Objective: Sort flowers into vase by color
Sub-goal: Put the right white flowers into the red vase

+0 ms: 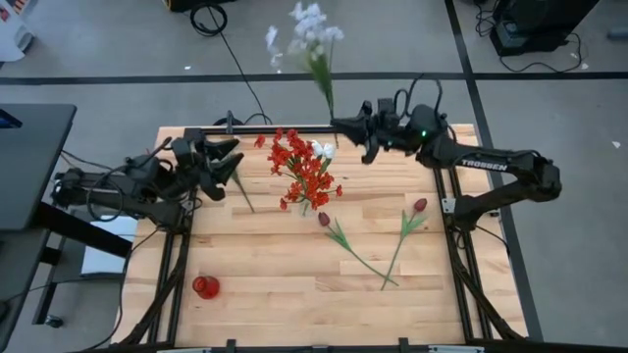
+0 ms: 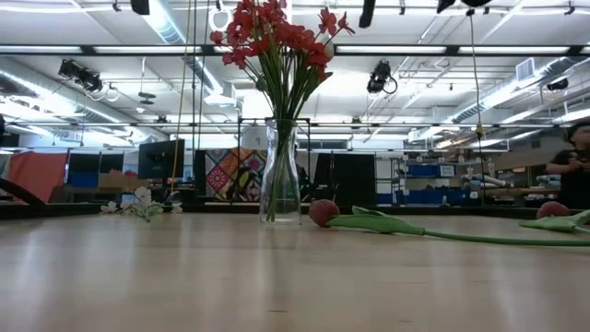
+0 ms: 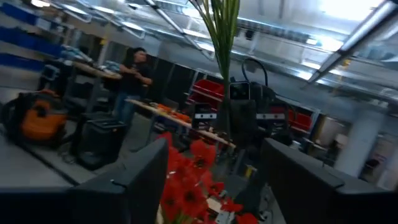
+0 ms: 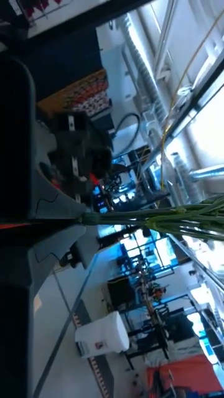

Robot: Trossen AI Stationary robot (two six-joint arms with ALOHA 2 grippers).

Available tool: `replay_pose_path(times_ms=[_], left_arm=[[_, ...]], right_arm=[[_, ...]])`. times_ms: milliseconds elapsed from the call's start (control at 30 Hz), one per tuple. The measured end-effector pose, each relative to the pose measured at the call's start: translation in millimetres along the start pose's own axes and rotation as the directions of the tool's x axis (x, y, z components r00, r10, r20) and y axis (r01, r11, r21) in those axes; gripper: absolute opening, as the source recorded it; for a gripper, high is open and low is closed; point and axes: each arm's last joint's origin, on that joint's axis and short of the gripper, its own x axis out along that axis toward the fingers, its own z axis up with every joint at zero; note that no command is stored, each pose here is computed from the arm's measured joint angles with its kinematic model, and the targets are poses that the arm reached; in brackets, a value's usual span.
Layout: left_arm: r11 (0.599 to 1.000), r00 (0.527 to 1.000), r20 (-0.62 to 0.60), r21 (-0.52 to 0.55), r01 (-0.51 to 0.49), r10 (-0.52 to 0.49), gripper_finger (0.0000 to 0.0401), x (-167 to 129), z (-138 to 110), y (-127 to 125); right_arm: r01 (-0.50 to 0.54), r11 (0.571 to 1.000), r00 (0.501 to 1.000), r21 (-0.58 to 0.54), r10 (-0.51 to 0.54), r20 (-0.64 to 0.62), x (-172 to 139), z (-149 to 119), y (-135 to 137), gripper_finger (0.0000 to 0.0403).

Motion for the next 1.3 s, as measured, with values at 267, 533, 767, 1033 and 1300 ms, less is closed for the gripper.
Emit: replay_pose_path(times_ms=[267, 533, 767, 1033, 1300], left_arm=[[0.991, 0.993, -0.035, 0.069, 0.111, -0.109, 0.0262, 31, 17, -9], [0.956, 0.972, -0.170, 0.219, 0.196, -0.161, 0.0263, 73, 44, -22], [0.928, 0.955, -0.191, 0.254, 0.271, -0.226, 0.0263, 101, 50, -27], [0.894, 0.911, -0.182, 0.197, 0.402, -0.370, 0.0263, 126, 49, -39], [0.873, 0.882, -0.221, 0.174, 0.455, -0.415, 0.0263, 158, 40, -49]], right_arm=[[-0.048, 0.997, 0.999, -0.064, 0.048, -0.005, 9, -24, 46, 0.0007], [-0.062, 0.993, 0.998, -0.105, 0.063, 0.002, 8, -33, 72, 0.0007], [-0.069, 0.988, 0.997, -0.140, 0.071, 0.011, 6, -36, 82, 0.0008], [-0.063, 0.987, 0.998, -0.147, 0.064, 0.003, 7, -36, 80, 0.0010], [-0.051, 0.986, 0.998, -0.161, 0.046, -0.036, 7, -38, 74, 0.0010]])
